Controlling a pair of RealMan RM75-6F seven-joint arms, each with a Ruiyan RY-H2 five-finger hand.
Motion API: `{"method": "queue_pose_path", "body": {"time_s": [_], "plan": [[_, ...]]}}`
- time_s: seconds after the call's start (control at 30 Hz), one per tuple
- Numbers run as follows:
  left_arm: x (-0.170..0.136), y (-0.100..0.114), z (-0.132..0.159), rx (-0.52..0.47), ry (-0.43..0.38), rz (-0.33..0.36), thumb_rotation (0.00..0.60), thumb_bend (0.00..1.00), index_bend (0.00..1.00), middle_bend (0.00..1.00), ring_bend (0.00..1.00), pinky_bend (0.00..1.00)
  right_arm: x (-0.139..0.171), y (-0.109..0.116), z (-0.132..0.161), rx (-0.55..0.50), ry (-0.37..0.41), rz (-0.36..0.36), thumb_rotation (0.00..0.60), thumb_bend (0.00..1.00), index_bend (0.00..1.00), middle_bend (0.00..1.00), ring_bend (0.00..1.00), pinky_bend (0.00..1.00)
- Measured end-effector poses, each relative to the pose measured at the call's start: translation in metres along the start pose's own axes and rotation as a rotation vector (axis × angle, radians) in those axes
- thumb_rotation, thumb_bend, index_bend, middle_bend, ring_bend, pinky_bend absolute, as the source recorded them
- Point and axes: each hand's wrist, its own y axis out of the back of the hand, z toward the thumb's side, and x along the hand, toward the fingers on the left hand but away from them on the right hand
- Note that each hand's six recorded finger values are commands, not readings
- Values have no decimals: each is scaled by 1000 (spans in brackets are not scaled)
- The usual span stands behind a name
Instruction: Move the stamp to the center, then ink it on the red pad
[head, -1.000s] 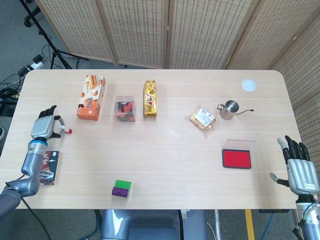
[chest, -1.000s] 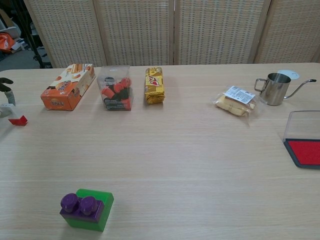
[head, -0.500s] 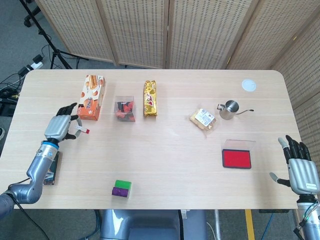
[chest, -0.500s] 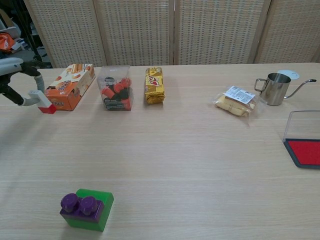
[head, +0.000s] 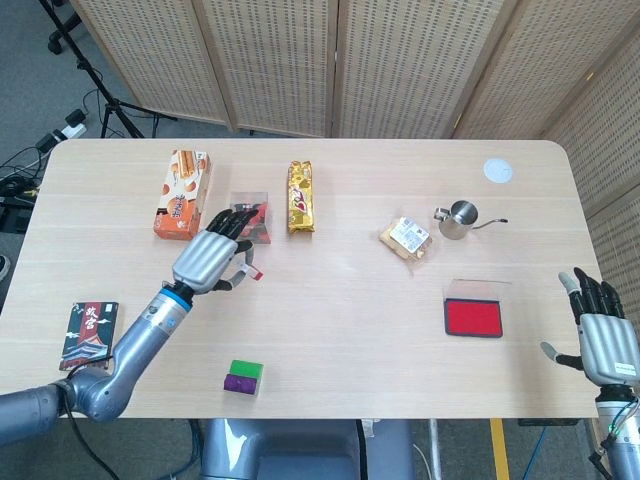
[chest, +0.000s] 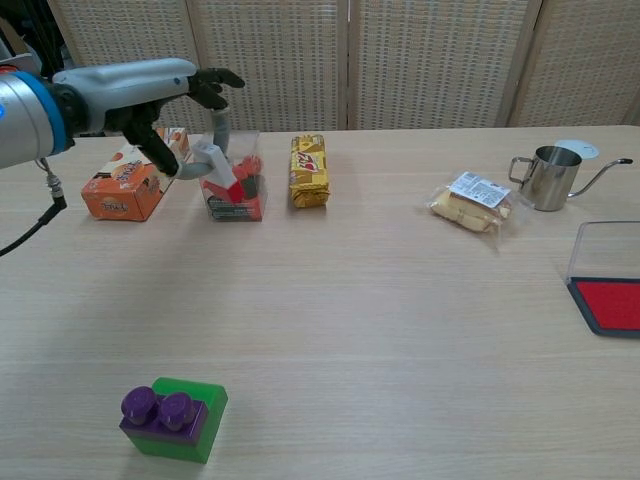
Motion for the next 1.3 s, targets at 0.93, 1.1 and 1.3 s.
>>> {"method": "queue_pose_path", "body": {"time_s": [0.93, 1.1, 1.3], "plan": [[113, -75, 100, 13, 197, -175, 600, 381, 589, 0, 0, 0, -14, 10, -34, -90, -97, 17, 600, 0, 0, 0, 0, 0], [114, -86, 99, 37, 230, -189, 600, 374, 587, 0, 0, 0, -15, 13, -35, -104, -95, 14, 600, 0, 0, 0, 0, 0], [113, -89, 100, 53, 226, -187, 600, 311, 566, 0, 0, 0, -14, 15, -36, -116, -95, 10, 600, 0, 0, 0, 0, 0]]}}
